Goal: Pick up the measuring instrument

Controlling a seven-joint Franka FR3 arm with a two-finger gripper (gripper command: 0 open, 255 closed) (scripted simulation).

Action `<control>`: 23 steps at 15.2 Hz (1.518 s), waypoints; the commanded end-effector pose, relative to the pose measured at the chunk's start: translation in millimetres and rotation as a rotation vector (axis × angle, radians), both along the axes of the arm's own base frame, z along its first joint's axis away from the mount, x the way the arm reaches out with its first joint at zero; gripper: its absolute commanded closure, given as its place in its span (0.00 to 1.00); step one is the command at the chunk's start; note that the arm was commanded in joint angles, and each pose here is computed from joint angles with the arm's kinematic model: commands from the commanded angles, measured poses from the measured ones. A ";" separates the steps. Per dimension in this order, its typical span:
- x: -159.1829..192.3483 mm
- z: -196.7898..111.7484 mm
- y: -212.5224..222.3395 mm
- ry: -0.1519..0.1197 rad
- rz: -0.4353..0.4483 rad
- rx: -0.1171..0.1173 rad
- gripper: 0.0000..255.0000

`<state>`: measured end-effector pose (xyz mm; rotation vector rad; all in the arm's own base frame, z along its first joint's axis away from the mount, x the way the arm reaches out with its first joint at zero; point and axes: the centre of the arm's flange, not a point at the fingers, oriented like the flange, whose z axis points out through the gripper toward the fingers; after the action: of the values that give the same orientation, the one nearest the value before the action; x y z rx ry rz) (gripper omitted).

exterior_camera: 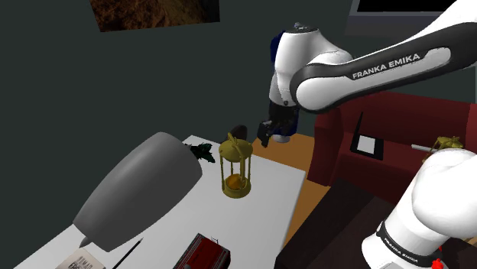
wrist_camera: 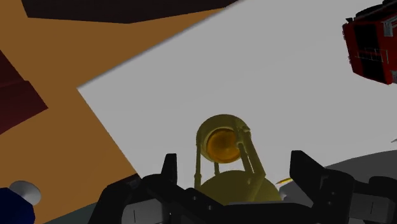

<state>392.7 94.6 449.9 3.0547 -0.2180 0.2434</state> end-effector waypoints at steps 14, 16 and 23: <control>87.7 -125.9 44.0 -0.095 -0.145 0.015 0.00; 87.7 -136.5 44.0 -0.095 -0.145 0.015 0.00; 86.7 -150.0 43.7 -0.095 -0.145 0.015 1.00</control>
<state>479.6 138.4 300.2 3.0269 -0.4458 0.3791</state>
